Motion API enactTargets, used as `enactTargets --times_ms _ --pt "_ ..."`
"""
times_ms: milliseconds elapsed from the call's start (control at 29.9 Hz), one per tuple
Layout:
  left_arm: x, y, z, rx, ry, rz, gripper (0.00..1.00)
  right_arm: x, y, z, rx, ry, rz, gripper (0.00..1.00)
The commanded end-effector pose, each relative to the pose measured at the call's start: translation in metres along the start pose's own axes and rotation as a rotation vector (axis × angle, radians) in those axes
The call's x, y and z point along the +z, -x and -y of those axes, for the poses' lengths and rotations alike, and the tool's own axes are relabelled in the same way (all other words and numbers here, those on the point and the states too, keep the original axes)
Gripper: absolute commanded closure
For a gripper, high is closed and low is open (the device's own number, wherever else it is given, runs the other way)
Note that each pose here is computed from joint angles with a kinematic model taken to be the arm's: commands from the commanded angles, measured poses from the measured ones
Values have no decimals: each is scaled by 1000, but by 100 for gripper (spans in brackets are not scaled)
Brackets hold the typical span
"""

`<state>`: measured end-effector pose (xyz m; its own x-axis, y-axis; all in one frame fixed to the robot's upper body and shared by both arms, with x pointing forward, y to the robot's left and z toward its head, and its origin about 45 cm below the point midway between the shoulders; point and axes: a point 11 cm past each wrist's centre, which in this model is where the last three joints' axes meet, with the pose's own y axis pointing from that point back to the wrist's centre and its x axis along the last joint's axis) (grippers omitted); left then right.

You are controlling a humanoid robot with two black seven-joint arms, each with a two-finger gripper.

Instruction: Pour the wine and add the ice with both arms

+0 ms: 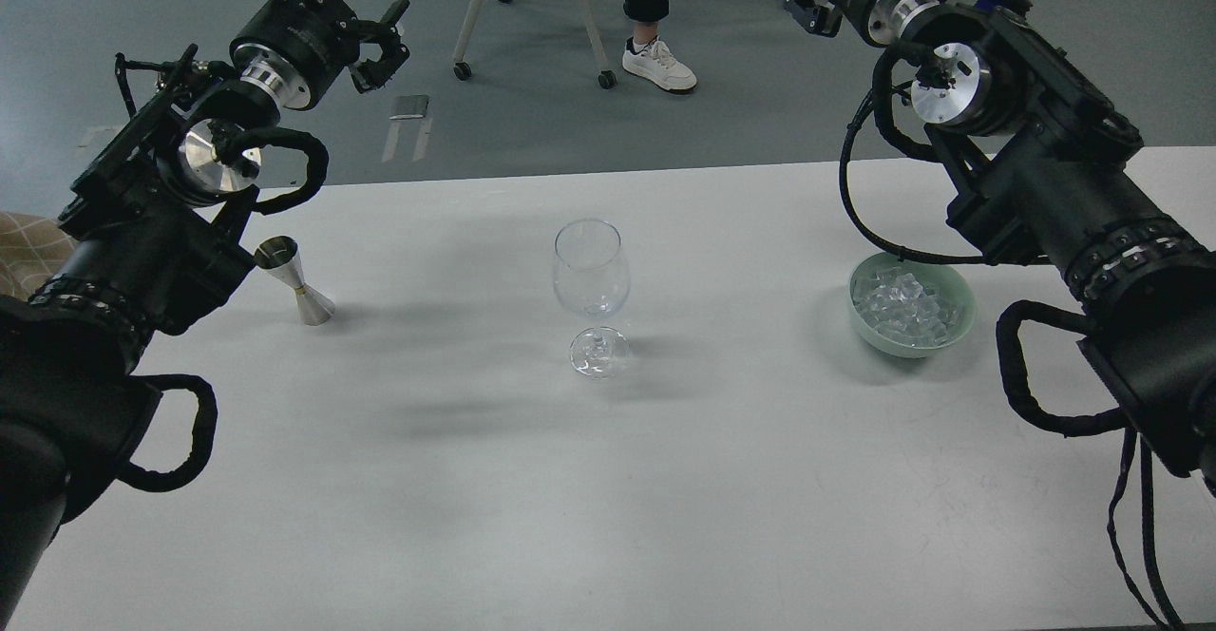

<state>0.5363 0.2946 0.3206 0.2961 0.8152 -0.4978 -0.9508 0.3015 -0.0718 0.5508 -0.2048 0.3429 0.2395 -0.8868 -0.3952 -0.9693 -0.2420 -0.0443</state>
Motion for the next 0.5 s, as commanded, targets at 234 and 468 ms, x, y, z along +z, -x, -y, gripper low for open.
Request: enactTargets --times_ms 234,468 --pt "8 -11 -6 24 28 6 2 -3 -11 -3 18 -8 -4 0" --pt "16 -20 -11 42 65 -7 2 -6 -9 -2 15 -13 -6 0"
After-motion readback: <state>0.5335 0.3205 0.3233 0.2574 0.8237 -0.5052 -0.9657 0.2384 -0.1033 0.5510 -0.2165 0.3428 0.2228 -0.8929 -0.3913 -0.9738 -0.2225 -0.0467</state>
